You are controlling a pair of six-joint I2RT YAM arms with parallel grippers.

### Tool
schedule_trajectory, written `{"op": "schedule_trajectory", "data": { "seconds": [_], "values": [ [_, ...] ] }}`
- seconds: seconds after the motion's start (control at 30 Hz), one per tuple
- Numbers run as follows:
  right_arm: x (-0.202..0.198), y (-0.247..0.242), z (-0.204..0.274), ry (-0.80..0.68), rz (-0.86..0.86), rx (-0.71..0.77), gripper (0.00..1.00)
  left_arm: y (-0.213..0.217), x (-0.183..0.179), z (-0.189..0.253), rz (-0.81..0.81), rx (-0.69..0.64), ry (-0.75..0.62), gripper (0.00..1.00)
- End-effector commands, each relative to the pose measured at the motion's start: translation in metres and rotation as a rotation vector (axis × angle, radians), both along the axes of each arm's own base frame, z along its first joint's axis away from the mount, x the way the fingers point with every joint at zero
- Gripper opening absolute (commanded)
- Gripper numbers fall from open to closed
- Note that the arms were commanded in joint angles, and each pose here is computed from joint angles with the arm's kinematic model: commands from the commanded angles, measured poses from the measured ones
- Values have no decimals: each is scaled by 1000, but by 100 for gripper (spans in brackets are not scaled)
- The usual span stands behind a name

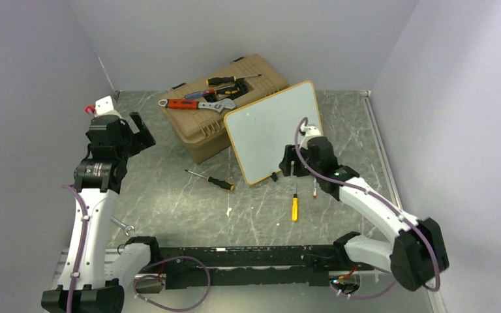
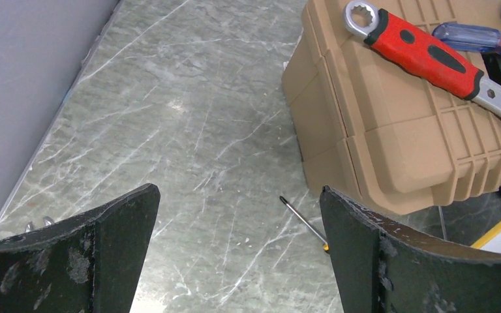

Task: Write a sentence on the whiteboard
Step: Adjust the whiteboard stand at the center of the board.

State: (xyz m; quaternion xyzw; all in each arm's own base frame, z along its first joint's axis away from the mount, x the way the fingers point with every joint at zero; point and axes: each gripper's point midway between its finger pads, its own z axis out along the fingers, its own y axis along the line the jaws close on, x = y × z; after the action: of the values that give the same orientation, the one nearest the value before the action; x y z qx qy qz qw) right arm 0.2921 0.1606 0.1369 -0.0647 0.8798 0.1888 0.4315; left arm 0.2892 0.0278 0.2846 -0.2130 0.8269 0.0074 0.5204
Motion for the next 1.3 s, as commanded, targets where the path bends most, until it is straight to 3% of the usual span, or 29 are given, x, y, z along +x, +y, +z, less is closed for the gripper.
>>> {"op": "schedule_trajectory", "data": {
  "seconds": [0.0,0.7,1.07,1.27],
  "values": [
    [19,27,-3,-55,35,-29,66,-8,-8,10,-30,-34,-50,99],
    [34,63,-75,44,163,-209,52,-11,-4,14,-54,-32,-51,99],
    [29,92,-94,42,169,-304,32,-7,-11,11,-36,-19,-33,99],
    [26,107,-100,83,55,-266,9,-5,-13,11,-30,-10,-23,99]
  ]
}}
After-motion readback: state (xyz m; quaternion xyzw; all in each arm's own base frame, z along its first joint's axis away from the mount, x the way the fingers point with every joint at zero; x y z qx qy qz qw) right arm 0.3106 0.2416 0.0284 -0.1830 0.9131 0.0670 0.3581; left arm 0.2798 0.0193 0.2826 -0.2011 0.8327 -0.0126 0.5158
